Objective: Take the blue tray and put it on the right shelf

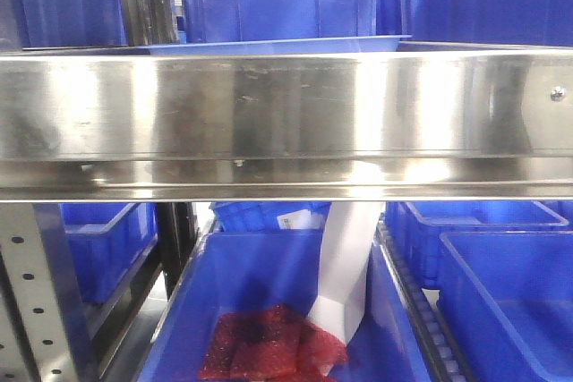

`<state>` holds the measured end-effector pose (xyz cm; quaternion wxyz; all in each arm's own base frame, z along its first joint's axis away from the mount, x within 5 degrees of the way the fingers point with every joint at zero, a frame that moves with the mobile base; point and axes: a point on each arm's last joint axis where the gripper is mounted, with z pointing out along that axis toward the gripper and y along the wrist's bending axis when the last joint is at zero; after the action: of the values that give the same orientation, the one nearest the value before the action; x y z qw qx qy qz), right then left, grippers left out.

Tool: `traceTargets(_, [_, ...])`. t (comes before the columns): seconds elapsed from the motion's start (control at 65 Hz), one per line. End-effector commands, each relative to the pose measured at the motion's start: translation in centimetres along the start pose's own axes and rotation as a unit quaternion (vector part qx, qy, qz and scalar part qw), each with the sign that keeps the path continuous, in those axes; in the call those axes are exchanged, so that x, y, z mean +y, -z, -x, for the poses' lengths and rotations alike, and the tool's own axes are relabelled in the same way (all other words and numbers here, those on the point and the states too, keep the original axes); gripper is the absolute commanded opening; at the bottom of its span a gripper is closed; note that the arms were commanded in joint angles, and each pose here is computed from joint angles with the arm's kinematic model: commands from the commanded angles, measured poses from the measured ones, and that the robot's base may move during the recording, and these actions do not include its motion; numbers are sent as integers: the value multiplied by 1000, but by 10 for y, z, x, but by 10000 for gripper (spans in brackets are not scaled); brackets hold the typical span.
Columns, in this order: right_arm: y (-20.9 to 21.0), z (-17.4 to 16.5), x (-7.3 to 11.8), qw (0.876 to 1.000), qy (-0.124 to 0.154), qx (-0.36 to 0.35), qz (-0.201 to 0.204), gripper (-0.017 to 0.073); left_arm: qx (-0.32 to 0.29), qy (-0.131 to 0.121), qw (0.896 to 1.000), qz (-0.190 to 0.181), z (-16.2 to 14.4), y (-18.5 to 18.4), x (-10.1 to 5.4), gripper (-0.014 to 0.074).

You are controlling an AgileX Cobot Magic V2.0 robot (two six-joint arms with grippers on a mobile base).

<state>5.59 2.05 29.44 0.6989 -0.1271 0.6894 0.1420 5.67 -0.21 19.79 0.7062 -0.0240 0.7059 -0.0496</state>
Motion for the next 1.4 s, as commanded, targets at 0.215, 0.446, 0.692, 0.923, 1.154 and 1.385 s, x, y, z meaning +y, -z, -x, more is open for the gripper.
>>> traceTargets(0.215, [1, 16, 2, 999, 15, -50, 10, 56, -40, 0, 999, -9, -1, 0, 0, -48])
traceTargets(0.446, [1, 16, 2, 999, 15, -50, 10, 56, -40, 0, 999, -9, -1, 0, 0, -48])
traceTargets(0.692, [1, 16, 1, 999, 22, -48, 4, 56, -40, 0, 999, -9, -1, 0, 0, -48])
traceTargets(0.923, [5, 6, -8, 995, 35, -35, -87, 56, -40, 0, 999, -9, -1, 0, 0, -48])
traceTargets(1.154, [14, -40, -17, 980, 16, -58, -189, 56, -40, 0, 999, -9, -1, 0, 0, -48])
traceTargets(1.385, [11, -80, -20, 979, 11, -58, -195, 56, -40, 0, 999, -9, -1, 0, 0, -48])
